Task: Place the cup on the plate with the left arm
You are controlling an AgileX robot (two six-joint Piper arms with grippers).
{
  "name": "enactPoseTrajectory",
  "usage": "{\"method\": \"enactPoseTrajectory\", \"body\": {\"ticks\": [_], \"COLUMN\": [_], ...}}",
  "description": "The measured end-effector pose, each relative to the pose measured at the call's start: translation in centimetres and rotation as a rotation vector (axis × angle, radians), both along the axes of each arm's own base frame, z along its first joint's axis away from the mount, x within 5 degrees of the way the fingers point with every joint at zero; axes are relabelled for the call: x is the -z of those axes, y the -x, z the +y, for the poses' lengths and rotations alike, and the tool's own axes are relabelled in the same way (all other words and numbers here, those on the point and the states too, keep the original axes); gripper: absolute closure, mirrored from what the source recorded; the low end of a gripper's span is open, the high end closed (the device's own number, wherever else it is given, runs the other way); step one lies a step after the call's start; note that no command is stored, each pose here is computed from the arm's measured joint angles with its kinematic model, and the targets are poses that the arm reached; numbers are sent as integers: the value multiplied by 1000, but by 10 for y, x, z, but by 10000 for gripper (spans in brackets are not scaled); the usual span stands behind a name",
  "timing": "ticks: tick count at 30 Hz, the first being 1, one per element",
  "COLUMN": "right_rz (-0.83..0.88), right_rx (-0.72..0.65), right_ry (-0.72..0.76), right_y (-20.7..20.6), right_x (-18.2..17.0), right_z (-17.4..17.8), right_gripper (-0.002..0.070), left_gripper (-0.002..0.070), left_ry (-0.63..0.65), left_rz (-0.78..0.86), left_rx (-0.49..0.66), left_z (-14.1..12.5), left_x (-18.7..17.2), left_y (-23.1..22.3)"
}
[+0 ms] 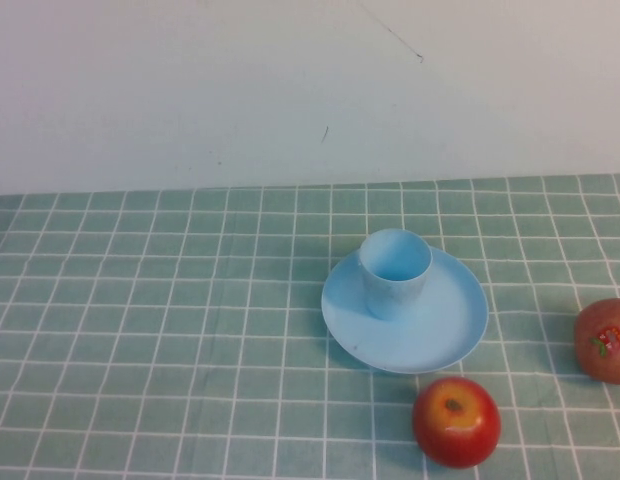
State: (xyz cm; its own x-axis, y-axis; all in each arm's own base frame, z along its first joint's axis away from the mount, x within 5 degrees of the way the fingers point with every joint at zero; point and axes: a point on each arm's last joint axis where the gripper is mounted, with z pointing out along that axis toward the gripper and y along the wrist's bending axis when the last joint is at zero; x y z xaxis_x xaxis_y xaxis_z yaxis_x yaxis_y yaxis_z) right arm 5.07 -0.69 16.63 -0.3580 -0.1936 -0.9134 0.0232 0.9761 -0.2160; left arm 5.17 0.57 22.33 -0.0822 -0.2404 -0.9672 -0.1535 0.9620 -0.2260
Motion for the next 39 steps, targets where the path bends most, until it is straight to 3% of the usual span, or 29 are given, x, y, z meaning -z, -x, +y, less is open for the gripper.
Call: {"method": "enactPoseTrajectory", "body": {"ticks": [3,6,16,39], "right_rz": [0,0,0,0], "right_rx": [0,0,0,0], "right_ry": [0,0,0,0], "right_y": [0,0,0,0], "right_x": [0,0,0,0], "right_z": [0,0,0,0], "right_gripper": [678,678,678,678], "left_gripper": [675,675,675,675], "left_ry": [13,5,-16,-23], "left_rz": [65,185,197,198], "left_rx": [14,42,111,113], "left_z": [0,-2,-5,-5], "left_x": [36,51,52,52], "left_y": [-3,-1,0,0]}}
